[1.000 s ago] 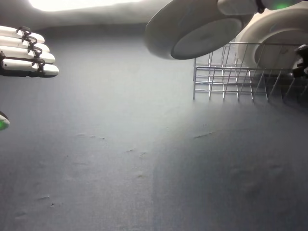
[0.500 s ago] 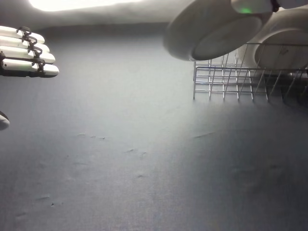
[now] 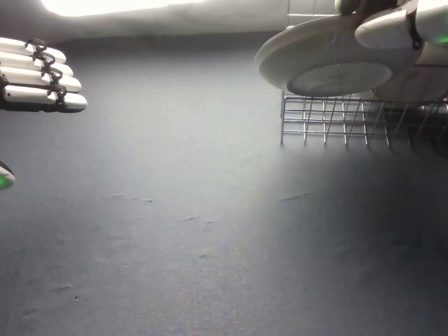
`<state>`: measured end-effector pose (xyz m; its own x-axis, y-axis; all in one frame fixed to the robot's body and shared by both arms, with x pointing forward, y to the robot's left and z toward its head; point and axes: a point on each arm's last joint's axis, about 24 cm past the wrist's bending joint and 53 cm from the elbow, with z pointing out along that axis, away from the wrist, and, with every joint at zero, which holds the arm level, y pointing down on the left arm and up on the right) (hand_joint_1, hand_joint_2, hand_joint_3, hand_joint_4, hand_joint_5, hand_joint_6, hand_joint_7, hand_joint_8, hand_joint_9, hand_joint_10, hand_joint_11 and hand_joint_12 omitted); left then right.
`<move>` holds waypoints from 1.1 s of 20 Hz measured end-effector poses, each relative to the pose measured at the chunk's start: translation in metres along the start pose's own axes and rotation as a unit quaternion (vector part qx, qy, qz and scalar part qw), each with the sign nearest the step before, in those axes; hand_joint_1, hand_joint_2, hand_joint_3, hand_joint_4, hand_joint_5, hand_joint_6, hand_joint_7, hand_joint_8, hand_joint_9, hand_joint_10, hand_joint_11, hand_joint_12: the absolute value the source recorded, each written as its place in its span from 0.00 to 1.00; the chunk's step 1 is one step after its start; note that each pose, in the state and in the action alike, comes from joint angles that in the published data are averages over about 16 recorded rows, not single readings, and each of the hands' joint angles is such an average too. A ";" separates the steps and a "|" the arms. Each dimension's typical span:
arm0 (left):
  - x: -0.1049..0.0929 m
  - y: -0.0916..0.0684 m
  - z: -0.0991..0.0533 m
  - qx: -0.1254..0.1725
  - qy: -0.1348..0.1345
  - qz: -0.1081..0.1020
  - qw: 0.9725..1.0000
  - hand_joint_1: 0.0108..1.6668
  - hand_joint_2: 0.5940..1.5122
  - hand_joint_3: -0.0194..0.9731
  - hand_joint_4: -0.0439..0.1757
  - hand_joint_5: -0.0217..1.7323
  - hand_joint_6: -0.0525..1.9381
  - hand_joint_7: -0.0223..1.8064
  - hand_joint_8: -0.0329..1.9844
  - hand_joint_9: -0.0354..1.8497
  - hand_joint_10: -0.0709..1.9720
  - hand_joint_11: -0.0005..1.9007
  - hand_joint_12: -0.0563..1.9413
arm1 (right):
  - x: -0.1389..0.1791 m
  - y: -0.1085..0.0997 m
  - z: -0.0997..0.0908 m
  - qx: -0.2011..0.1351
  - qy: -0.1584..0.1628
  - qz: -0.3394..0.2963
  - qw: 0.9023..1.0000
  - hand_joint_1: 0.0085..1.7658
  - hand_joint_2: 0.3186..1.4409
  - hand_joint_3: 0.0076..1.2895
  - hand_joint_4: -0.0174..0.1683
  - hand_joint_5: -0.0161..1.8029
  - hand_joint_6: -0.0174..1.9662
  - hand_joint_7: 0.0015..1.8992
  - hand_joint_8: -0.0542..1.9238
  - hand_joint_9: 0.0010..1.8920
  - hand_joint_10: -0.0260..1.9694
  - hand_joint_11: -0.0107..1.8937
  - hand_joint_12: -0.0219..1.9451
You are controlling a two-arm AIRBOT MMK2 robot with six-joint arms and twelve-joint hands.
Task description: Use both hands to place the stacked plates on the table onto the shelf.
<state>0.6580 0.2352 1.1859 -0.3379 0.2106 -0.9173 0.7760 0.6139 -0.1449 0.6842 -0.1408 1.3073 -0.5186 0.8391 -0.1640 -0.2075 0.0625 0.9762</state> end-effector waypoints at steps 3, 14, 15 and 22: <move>0.000 0.000 0.000 0.001 0.000 0.000 1.000 0.00 0.63 0.04 0.22 0.02 0.03 0.02 0.02 0.03 0.04 0.01 0.03 | -0.006 -0.007 -0.001 0.003 -0.004 -0.020 1.000 0.78 0.63 0.00 0.13 0.52 0.52 0.53 0.46 0.53 0.54 0.47 0.65; 0.001 -0.002 0.002 0.004 0.002 -0.001 1.000 0.00 0.63 0.04 0.22 0.02 0.03 0.02 0.02 0.03 0.04 0.01 0.03 | -0.014 -0.032 -0.003 0.019 0.005 -0.100 0.995 0.63 0.63 0.00 0.08 0.37 0.24 0.38 0.18 0.35 0.25 0.21 0.65; 0.002 -0.002 0.002 0.004 0.002 -0.002 1.000 0.00 0.63 0.04 0.22 0.02 0.03 0.02 0.02 0.03 0.04 0.01 0.03 | -0.012 -0.032 -0.003 0.017 0.009 -0.109 0.994 0.61 0.63 0.00 0.08 0.35 0.21 0.36 0.16 0.33 0.22 0.18 0.64; 0.007 -0.006 0.005 0.010 0.008 -0.012 1.000 0.00 0.63 0.04 0.22 0.02 0.03 0.02 0.02 0.03 0.04 0.01 0.03 | 0.020 -0.013 -0.006 -0.040 0.064 -0.223 0.972 0.45 0.61 0.00 0.05 0.21 0.02 0.22 0.03 0.20 0.04 0.03 0.57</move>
<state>0.6540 0.2292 1.1789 -0.3644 0.2089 -0.9075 0.7782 0.6036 -0.1735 0.6713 -0.1278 1.2901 -0.4603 0.6638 -0.5894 -0.4966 0.3578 0.7908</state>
